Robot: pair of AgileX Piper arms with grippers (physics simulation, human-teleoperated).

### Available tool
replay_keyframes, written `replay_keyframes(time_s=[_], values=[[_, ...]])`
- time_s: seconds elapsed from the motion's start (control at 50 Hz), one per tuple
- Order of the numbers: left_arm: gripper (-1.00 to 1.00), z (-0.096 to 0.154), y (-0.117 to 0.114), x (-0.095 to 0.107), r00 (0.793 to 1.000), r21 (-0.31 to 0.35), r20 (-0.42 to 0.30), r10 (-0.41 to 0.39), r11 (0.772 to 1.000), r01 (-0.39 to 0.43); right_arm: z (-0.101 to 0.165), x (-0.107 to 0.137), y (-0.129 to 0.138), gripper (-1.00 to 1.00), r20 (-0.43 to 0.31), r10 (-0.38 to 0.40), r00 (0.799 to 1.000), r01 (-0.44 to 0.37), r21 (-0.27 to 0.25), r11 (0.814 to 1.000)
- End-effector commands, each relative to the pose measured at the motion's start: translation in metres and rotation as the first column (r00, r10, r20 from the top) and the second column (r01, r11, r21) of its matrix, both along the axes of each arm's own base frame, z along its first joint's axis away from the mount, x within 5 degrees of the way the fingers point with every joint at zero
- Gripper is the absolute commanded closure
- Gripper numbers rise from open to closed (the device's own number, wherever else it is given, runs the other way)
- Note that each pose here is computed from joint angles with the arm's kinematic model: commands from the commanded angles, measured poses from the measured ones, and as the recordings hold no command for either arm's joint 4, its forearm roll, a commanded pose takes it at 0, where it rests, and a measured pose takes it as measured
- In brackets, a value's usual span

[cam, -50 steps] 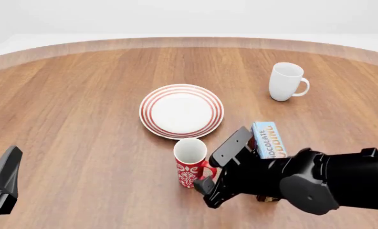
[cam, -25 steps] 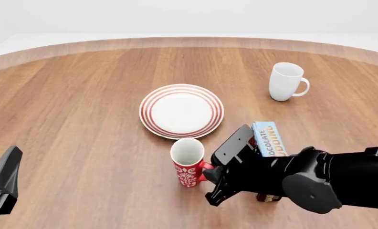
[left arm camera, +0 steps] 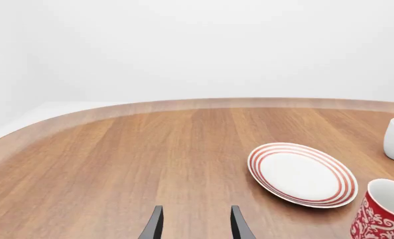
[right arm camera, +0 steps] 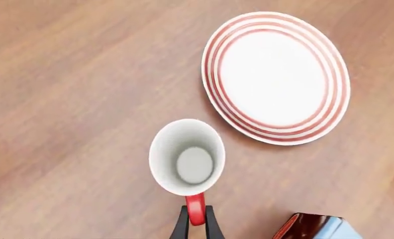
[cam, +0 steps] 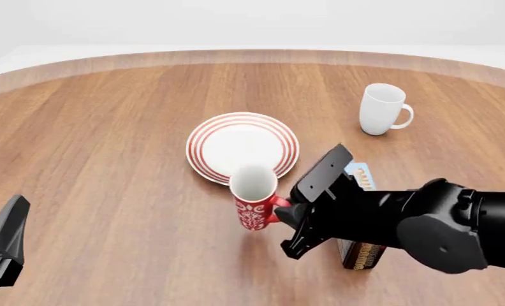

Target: Pick up the red mug and put it on the plate

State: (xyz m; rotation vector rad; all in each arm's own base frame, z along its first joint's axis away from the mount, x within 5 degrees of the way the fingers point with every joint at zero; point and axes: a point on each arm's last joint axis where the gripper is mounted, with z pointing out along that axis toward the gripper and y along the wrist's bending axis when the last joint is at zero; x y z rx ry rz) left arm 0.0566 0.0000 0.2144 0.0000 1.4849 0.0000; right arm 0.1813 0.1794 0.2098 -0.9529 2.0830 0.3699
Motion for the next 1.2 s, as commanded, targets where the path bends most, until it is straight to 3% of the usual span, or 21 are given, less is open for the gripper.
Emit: replay_keyframes(time_s=[0.02, 0.38, 0.68, 1.1, 1.2], values=[[-1.0, 0.0, 0.0, 0.0, 1.0, 0.0, 0.0, 0.0, 1.0, 0.0, 0.027, -0.002, -0.005, 1.0, 0.046, 0.009, 0.999, -0.009, 0.011, 1.0], [-1.0, 0.0, 0.0, 0.0, 1.0, 0.0, 0.0, 0.0, 1.0, 0.0, 0.063, 0.011, -0.016, 1.0, 0.121, -0.039, 0.992, 0.034, 0.043, 0.999], [-1.0, 0.0, 0.0, 0.0, 1.0, 0.0, 0.0, 0.0, 1.0, 0.0, 0.064, 0.037, -0.025, 1.0, 0.142, -0.133, 0.981, 0.125, 0.068, 0.99], [-1.0, 0.0, 0.0, 0.0, 1.0, 0.0, 0.0, 0.0, 1.0, 0.0, 0.058, 0.073, -0.021, 1.0, 0.183, -0.183, 0.966, 0.17, 0.085, 0.982], [-1.0, 0.0, 0.0, 0.0, 1.0, 0.0, 0.0, 0.0, 1.0, 0.0, 0.057, 0.093, -0.026, 1.0, 0.214, -0.221, 0.952, 0.205, 0.096, 0.974]])
